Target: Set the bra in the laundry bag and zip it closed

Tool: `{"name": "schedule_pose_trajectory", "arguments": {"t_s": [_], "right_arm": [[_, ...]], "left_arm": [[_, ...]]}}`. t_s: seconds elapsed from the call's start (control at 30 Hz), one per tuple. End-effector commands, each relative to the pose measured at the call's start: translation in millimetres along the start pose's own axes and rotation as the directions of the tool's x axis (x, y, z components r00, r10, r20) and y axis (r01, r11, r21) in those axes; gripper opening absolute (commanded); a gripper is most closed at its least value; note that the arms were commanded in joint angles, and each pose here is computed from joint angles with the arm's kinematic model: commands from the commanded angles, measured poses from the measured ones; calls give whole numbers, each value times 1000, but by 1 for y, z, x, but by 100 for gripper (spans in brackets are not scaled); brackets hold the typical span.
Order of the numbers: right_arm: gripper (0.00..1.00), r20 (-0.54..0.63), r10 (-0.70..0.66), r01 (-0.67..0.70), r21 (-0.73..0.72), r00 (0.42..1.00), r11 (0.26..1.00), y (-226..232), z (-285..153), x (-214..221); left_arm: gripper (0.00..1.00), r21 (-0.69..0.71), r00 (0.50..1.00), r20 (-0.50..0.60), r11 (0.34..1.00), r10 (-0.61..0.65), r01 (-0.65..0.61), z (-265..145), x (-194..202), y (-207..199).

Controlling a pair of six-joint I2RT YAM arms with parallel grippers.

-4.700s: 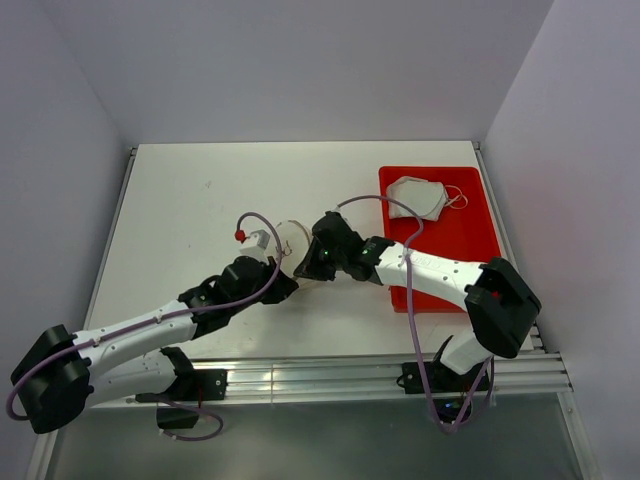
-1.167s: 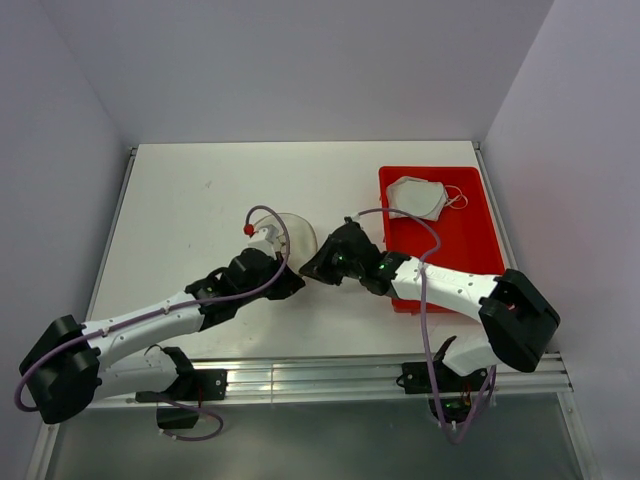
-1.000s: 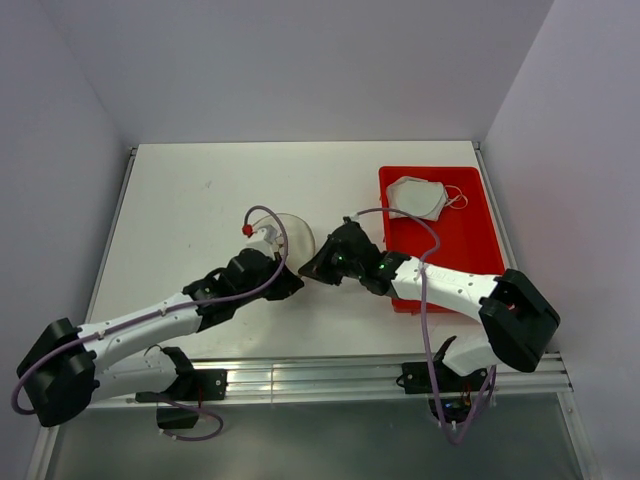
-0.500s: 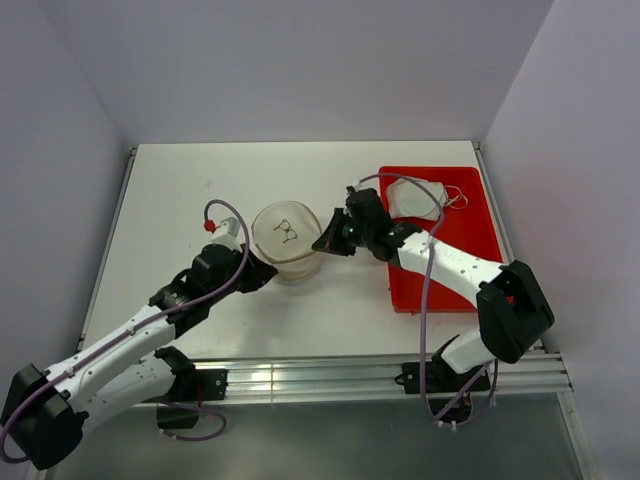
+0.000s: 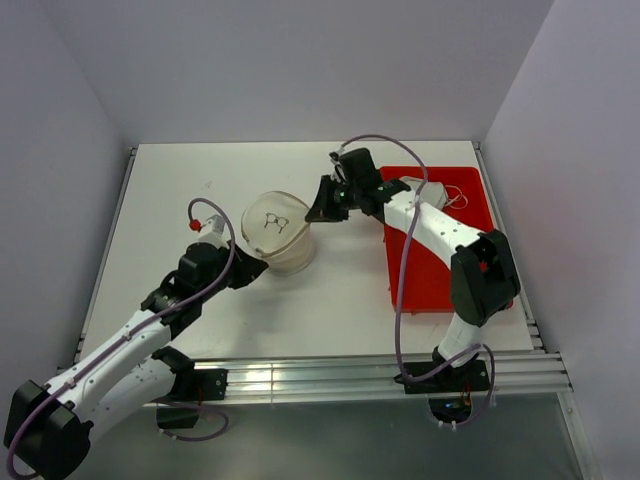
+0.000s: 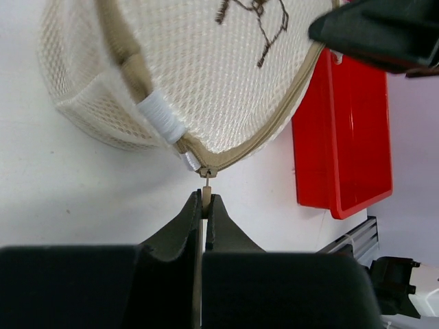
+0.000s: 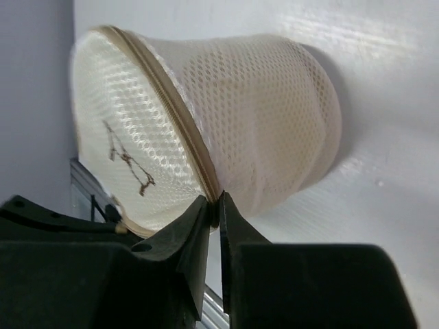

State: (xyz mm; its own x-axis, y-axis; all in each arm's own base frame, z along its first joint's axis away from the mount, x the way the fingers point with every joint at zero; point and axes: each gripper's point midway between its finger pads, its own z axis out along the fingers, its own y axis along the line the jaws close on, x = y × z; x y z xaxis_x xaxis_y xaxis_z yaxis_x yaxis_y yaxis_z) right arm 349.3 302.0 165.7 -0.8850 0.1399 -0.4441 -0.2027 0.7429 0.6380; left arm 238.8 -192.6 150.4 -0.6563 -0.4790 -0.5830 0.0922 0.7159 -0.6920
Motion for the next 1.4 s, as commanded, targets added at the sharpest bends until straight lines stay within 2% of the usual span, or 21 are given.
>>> {"name": "schedule_pose_trajectory", "arguments": {"t_s": [0.0, 0.13, 0.17, 0.27, 0.43, 0.6, 0.63, 0.7, 1.1, 1.37], "right_arm": [[19, 161, -83, 74, 60, 983, 995, 2, -16, -65], [31, 149, -128, 115, 96, 980, 989, 24, -15, -71], [38, 155, -118, 103, 104, 981, 989, 26, -17, -69], [43, 167, -76, 54, 133, 983, 990, 26, -26, -57], [43, 124, 6, -23, 137, 992, 990, 29, -38, -3], [44, 115, 115, -116, 4, 987, 993, 47, -50, 50], [44, 108, 170, -172, 2, 979, 985, 39, -44, 63], [44, 103, 195, -195, -9, 975, 981, 35, -41, 79], [46, 156, 305, -306, -22, 939, 952, 32, -19, 79], [45, 119, 327, -328, -15, 937, 945, 28, 3, 85]], "left_arm": [[0, -1, 999, -29, 1000, 20, -20, -2, 2, -1], [0, 23, 998, -46, 999, 35, -34, 2, 3, -11], [0, 29, 998, -44, 999, 36, -35, 3, 3, -13], [0, 51, 998, -46, 998, 33, -31, 8, 3, -18], [0, 83, 997, -70, 996, 38, -33, 17, 8, -29], [0, 131, 996, -66, 990, 55, -46, 23, 9, -46], [0, 134, 996, -72, 990, 56, -46, 25, 11, -48], [0, 140, 995, -77, 989, 60, -48, 28, 14, -51], [0, 175, 989, -114, 982, 93, -73, 33, 29, -68], [0, 182, 987, -119, 980, 108, -85, 32, 32, -73]]}}
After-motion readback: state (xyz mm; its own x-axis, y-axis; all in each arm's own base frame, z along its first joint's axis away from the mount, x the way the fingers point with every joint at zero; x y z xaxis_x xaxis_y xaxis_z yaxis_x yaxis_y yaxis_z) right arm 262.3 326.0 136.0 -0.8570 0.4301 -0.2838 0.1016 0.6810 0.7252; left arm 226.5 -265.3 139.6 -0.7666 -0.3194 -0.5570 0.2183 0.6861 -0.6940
